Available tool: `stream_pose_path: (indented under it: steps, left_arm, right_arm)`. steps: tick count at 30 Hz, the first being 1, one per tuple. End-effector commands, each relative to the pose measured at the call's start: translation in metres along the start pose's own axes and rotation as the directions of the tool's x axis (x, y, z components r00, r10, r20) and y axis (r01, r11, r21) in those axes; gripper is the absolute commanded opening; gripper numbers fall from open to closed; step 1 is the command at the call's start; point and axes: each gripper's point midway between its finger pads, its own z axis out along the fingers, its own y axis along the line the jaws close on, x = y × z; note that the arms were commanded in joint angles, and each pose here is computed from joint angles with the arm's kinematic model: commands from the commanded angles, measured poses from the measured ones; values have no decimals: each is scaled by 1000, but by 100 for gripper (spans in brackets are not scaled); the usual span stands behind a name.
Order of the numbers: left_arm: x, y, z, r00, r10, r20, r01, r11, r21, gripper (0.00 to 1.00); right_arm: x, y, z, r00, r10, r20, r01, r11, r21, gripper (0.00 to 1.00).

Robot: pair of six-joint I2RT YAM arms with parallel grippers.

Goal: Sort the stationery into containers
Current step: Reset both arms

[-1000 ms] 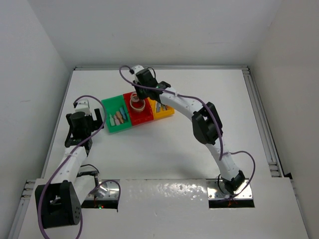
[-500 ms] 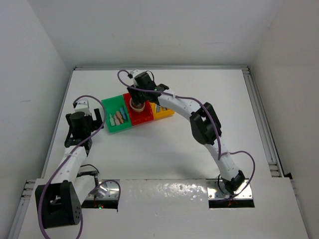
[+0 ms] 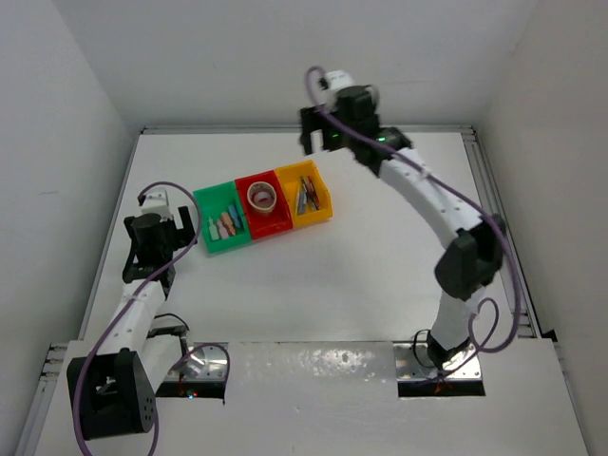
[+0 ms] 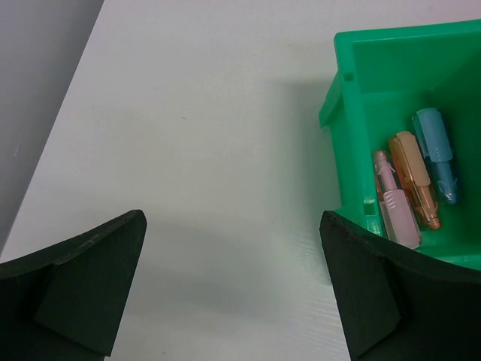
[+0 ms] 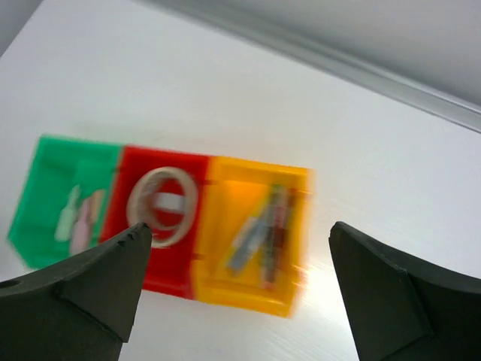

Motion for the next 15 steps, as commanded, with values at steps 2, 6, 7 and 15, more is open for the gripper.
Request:
stream_pose_path:
  steps: [2,6,7,15]
  left_arm:
    - [-20,4,-1,997,-25,75,26,1000,-9,99]
    - [-21,4,-1,997,-30,75,30,1000,-7,99]
    - [-21,3,-1,997,-32,73,32,999,-6,99]
    - [-24,4,-4,995,-32,93,32,999,-4,99]
  right_arm:
    - [23,-115,-57,970,242,-24,-231,948,218,99]
    - [125,-211,-110,844,534,-50,-447,752,484,99]
    - [143,-223,-122,818,575,-36,-474,707,525,99]
    - [236,-264,-192,674,736,64,-567,461,683,99]
